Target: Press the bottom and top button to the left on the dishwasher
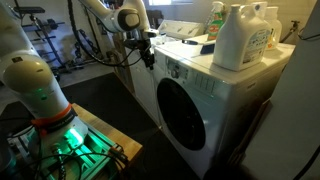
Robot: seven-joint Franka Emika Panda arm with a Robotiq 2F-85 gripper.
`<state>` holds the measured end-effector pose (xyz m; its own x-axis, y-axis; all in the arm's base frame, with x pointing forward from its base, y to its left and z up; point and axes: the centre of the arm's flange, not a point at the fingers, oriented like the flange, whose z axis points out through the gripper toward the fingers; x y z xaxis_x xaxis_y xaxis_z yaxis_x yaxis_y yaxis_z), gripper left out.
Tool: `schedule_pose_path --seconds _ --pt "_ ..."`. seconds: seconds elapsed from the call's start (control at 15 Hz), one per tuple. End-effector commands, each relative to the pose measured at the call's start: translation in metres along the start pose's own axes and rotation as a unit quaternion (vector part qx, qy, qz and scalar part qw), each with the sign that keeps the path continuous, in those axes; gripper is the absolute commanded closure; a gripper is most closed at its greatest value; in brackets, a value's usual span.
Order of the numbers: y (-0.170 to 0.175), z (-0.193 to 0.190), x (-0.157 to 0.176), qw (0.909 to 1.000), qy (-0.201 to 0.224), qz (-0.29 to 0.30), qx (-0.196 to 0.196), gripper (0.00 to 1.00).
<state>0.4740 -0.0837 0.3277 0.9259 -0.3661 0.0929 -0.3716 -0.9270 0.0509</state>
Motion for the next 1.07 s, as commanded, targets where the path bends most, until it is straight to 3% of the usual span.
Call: schedule_pose_path --seconds 0.0,0.2,0.27,0.33,0.47,1.0 --pt "0.001 0.029 0.027 0.9989 0.015 0.041 -0.015 0.74" --pt "0.001 0.037 0.039 0.9981 0.043 0.037 -0.023 0.96" --pt "0.002 0.027 0.029 0.999 0.029 0.033 -0.012 1.0" --pt "0.002 0.03 0.032 0.9989 0.03 0.033 -0.012 0.86" --pt "0.002 0.029 0.032 0.9989 0.03 0.033 -0.012 0.99" --pt "0.002 0.049 0.045 0.9964 0.057 0.06 -0.02 1.0"
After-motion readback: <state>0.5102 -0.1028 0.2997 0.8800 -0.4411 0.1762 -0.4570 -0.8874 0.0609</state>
